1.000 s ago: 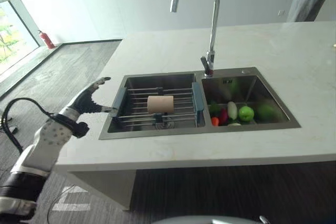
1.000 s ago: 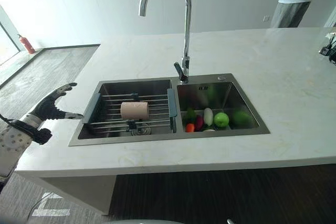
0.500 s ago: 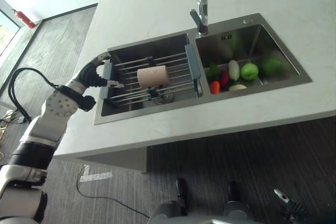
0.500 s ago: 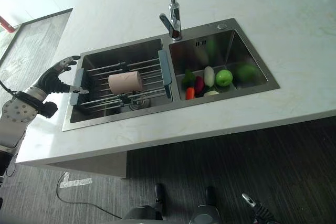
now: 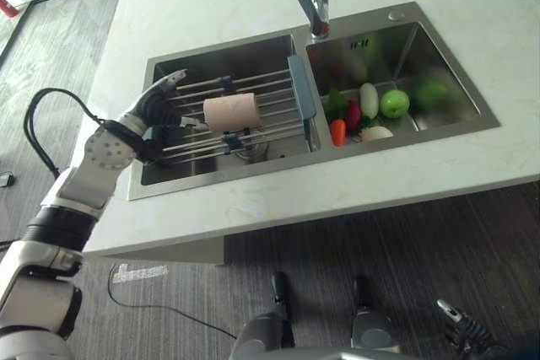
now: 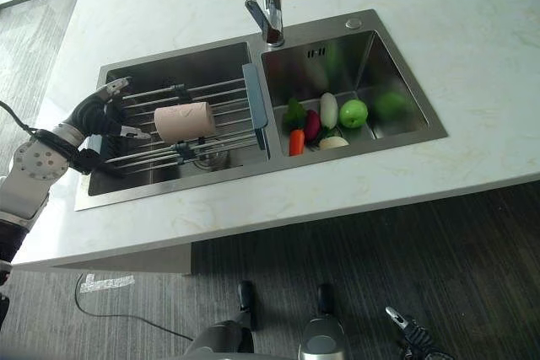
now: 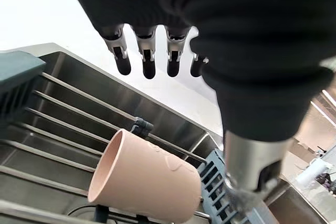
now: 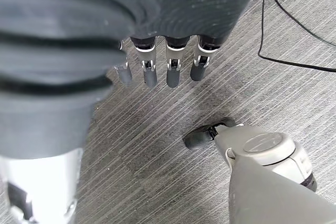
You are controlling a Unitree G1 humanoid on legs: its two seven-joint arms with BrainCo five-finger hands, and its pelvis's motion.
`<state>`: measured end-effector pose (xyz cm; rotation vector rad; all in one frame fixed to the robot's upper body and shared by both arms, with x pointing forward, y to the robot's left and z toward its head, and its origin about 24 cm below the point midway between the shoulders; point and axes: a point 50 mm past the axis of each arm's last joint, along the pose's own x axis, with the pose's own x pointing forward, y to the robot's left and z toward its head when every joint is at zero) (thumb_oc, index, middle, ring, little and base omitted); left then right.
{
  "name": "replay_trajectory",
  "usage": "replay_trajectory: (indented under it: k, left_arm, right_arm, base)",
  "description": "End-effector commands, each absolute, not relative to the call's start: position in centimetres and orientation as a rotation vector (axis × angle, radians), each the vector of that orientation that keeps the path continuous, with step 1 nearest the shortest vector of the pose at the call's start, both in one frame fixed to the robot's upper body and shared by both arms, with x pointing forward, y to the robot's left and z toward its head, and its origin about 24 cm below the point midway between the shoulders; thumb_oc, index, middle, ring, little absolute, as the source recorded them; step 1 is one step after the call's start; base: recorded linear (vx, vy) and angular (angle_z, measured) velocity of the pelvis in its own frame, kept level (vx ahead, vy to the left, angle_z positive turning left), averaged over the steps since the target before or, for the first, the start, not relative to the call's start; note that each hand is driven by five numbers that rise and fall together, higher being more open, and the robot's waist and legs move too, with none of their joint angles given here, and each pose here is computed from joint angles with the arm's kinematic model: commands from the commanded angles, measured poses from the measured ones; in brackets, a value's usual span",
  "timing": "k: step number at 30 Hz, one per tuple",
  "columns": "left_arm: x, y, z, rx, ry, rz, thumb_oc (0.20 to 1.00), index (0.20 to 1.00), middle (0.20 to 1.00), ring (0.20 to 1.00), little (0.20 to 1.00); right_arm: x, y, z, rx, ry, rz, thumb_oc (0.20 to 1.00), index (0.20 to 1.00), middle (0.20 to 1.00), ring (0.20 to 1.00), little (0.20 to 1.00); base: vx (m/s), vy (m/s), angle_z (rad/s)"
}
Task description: Place the dishes in the dishwasher.
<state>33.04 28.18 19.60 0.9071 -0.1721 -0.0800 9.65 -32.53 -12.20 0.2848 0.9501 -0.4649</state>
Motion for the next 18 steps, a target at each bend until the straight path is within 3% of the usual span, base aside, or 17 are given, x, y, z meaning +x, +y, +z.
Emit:
replay_trajectory:
  k: [1, 18]
  left_arm:
    - [33.6, 28.9, 25.1, 0.916, -0.333, 0.041, 1.000, 1.000, 1.000, 1.000, 1.000]
    - [35.0, 29.2, 27.5, 1.070, -0.368, 0.201, 1.000, 1.000, 1.000, 1.000, 1.000]
  right_arm:
    - [10.5, -32.9, -11.8, 0.276, 0.923, -0.463, 1.000, 1.000, 1.000, 1.000, 1.000]
    - [13.1, -33.0, -10.7, 0.272, 0.835, -0.416, 1.000, 1.000, 1.000, 1.000, 1.000]
  base:
    - [-0.04, 0.008, 0.02]
    - [-0.03, 0.021, 0.00]
